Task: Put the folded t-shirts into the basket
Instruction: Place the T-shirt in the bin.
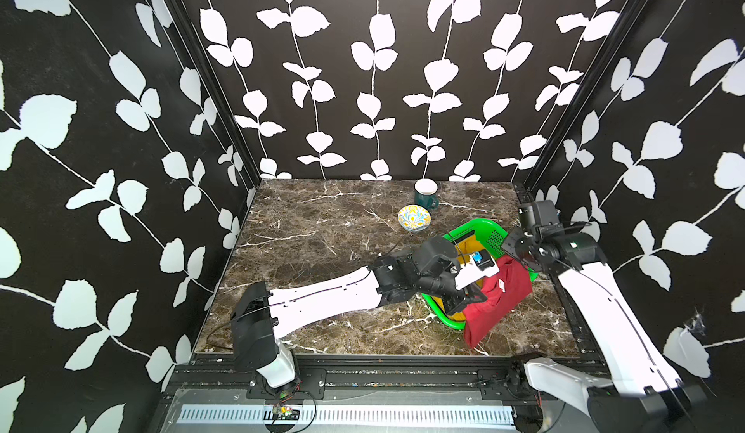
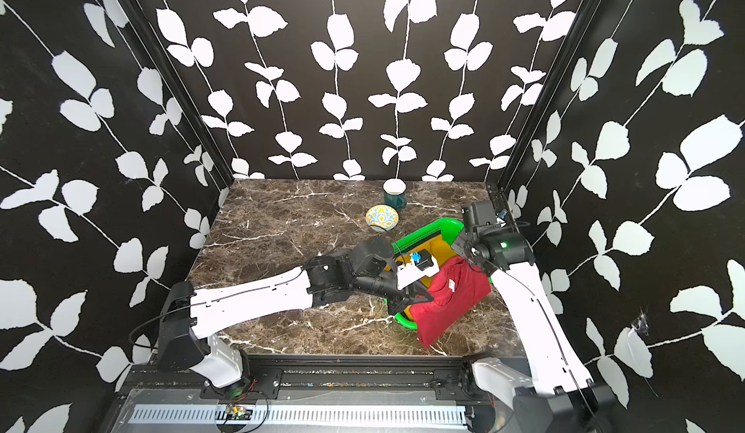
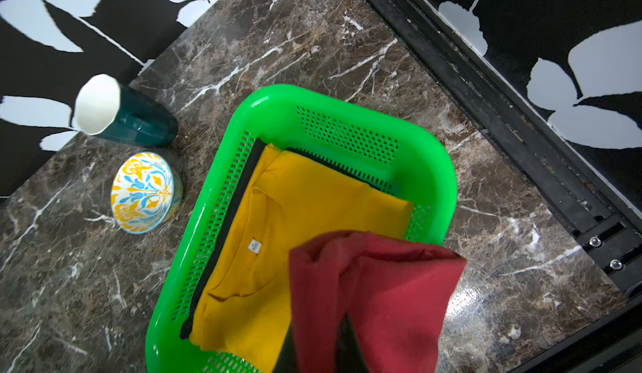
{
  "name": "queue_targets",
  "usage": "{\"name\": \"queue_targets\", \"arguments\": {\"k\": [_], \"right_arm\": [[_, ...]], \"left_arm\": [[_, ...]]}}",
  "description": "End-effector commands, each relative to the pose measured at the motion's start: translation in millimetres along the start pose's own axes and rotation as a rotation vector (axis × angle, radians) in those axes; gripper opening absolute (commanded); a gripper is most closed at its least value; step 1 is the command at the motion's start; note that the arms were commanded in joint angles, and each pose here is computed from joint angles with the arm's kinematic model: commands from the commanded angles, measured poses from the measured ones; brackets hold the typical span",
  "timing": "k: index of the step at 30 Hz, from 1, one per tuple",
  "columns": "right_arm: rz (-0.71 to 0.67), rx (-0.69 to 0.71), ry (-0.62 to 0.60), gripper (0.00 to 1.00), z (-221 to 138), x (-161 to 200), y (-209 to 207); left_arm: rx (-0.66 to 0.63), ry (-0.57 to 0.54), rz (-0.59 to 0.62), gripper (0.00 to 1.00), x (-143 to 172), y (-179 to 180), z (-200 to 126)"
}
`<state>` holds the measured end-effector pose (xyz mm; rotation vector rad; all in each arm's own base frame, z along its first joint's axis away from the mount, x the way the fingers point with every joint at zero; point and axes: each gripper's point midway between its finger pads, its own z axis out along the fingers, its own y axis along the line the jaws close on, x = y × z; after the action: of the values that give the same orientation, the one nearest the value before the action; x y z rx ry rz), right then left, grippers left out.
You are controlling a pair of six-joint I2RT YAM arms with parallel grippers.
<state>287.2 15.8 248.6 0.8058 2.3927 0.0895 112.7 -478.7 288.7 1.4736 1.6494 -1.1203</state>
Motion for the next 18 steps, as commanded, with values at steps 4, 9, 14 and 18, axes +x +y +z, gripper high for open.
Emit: {"name": "queue_targets", "arguments": {"k": [4, 9, 14, 18], "right_arm": [[0.01, 0.074, 0.007, 0.0, 28, -14, 2], [0.016, 0.144, 0.019, 0.0, 58, -15, 0], [0.016, 0.169, 0.031, 0.0, 85, -16, 4], [0.009, 0.142, 0.058, 0.0, 105, -14, 17]], "left_arm": [[-0.088, 0.039, -0.086, 0.0, 22, 60, -6], [-0.1, 0.091, -0.144, 0.0, 51, 93, 7], [-0.096, 0.14, -0.191, 0.0, 77, 113, 25], [-0.112, 0.164, -0.216, 0.0, 96, 121, 32]]}}
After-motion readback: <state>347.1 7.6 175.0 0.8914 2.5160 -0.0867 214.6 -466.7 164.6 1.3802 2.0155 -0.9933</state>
